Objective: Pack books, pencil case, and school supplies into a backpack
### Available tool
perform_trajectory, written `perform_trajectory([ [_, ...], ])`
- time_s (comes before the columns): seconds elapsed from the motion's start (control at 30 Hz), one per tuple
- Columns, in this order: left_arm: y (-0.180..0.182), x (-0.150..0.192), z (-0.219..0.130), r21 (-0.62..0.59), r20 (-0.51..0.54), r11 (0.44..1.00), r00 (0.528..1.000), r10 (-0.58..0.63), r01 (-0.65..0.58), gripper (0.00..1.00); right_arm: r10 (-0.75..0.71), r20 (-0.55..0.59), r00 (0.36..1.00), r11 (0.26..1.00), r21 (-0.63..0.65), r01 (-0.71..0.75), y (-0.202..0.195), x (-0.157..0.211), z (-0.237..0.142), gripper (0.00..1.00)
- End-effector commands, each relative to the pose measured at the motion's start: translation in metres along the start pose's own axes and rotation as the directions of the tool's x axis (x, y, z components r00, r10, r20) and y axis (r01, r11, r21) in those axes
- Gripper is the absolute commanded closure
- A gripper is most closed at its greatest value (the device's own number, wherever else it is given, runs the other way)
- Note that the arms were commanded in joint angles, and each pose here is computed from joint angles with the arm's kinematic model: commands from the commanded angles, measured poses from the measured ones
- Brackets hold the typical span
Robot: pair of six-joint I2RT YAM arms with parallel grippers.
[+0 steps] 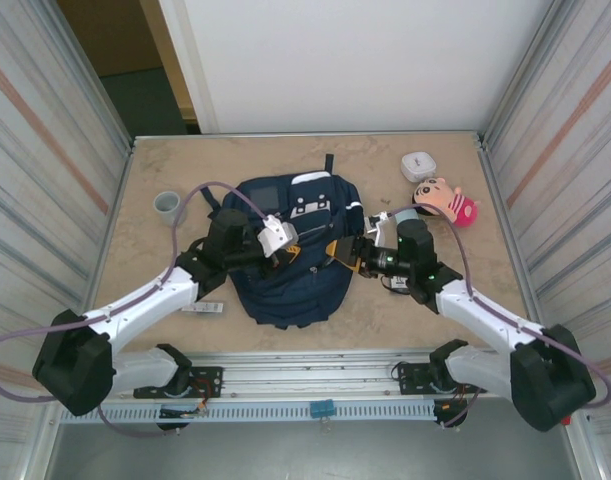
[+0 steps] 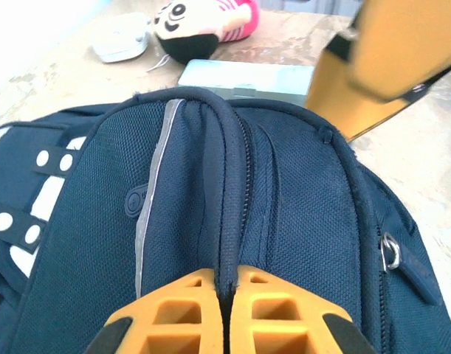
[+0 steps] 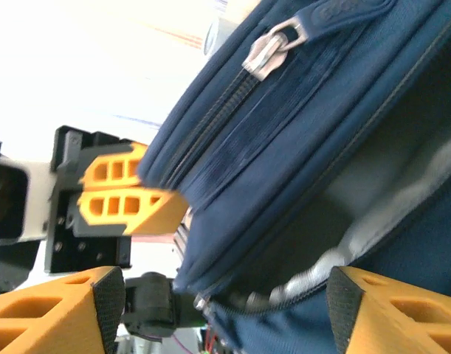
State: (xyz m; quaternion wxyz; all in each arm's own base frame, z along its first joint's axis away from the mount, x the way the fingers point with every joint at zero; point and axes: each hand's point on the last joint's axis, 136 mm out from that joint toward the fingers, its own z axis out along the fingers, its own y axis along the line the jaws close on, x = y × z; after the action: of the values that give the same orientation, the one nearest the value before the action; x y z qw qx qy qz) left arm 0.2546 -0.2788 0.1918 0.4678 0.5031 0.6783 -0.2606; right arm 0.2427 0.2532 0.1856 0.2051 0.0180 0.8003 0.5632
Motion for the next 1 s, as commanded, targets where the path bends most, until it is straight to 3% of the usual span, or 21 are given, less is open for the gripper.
perform_trajectory([
  [0.0,-0.014,-0.042,-0.017,0.061,0.166,0.985,0.975,0.15,-0.162,1.0,0.049,0.082,0.995,0.997,-0.058,-0.044,0.018,-0.023,0.013,0.27],
  [0.2,-0.023,-0.026,-0.012,0.126,0.106,0.963,0.968,0.226,-0.239,1.0,0.096,0.102,0.99,0.988,-0.133,-0.082,0.033,-0.037,0.034,0.26],
  [0.37,-0.024,-0.02,-0.01,0.133,0.07,0.952,0.961,0.268,-0.275,1.0,0.099,0.139,0.985,0.989,-0.121,-0.083,0.033,-0.047,0.047,0.26],
  [0.4,-0.02,-0.019,-0.01,0.118,0.052,0.955,0.962,0.268,-0.273,1.0,0.1,0.148,0.984,0.989,-0.128,-0.081,0.034,-0.049,0.048,0.33],
  [0.47,-0.013,-0.017,-0.011,0.083,0.01,0.962,0.966,0.26,-0.26,1.0,0.102,0.163,0.981,0.987,-0.14,-0.079,0.035,-0.049,0.05,0.56],
  [0.57,0.004,-0.018,-0.016,-0.015,-0.038,0.975,0.975,0.219,-0.22,0.97,0.088,0.208,0.974,0.986,-0.156,-0.056,0.039,-0.048,0.049,0.77],
  [0.6,0.009,-0.02,-0.019,-0.046,-0.05,0.981,0.981,0.188,-0.191,0.94,0.08,0.22,0.972,0.987,-0.156,-0.046,0.039,-0.046,0.049,0.81],
  [0.7,0.022,-0.03,-0.036,-0.161,-0.056,0.987,0.998,-0.036,0.026,0.69,0.042,0.258,0.965,0.99,-0.144,-0.004,0.043,-0.037,0.051,0.88],
  [0.77,0.021,-0.03,-0.05,-0.231,-0.058,0.956,0.978,-0.199,0.181,0.58,0.02,0.262,0.965,0.991,-0.132,0.016,0.044,-0.031,0.054,0.91],
  [0.83,0.007,-0.026,-0.065,-0.276,-0.059,0.917,0.947,-0.317,0.29,0.53,0.008,0.262,0.965,0.992,-0.126,0.026,0.047,-0.025,0.058,0.91],
  [0.97,-0.022,0.0,-0.086,-0.378,-0.023,0.802,0.861,-0.508,0.464,0.52,-0.061,0.263,0.963,0.992,-0.093,0.089,0.05,-0.016,0.065,0.92],
])
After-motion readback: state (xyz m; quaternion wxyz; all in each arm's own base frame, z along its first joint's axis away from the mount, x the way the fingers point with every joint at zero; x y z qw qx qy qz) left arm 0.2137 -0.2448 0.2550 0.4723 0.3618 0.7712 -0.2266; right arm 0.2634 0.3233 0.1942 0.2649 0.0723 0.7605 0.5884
